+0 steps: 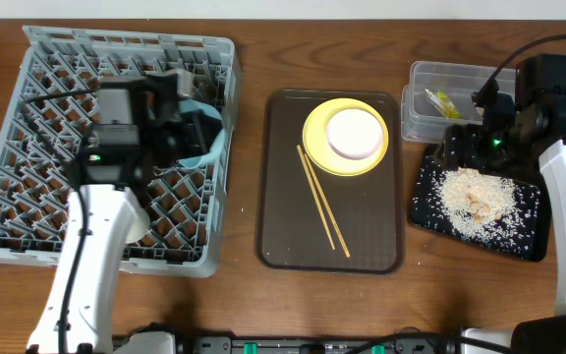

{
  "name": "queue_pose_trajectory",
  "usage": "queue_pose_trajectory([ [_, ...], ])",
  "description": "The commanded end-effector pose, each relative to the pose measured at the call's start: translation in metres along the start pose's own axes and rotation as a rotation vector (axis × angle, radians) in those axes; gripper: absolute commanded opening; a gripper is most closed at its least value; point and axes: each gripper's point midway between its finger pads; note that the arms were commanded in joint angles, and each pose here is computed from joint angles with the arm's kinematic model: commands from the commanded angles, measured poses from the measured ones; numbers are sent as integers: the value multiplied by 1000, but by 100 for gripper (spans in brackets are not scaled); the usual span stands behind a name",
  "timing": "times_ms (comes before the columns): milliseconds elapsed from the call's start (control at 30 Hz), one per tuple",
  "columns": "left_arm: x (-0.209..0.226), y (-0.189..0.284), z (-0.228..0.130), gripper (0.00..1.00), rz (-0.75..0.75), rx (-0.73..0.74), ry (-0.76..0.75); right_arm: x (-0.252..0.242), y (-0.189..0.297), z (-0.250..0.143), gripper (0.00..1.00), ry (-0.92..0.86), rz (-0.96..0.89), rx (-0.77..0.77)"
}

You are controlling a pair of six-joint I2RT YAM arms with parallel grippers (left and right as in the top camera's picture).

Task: Sort waste into correct bins and load items into the dishwasher
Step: 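Carry the light-blue bowl into the dish rack with the left gripper, then release the blue bowl and move the left gripper to the yellow plate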

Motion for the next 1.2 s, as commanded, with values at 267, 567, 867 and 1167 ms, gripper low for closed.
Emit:
queue_pose_trajectory([
  [267, 19, 11, 17, 8, -393, 153, 247, 1, 7, 3, 80, -5, 5, -20],
  [567, 74, 2, 27, 8, -437, 168, 442, 2, 7, 2, 79, -5, 5, -17],
  [867, 113, 15, 38, 12, -412, 101, 532, 2, 7, 2, 79, -5, 5, -17],
  [1167, 161, 19, 27, 30, -186, 66, 648, 2, 7, 2, 79, -5, 5, -17],
])
Point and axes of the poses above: each gripper's point midway between its finger pads, its own y axis back along the fingers, its own x axis along the line the jaws close on, z = x × y, and after that the axes turned 10 degrees about y, right-handed
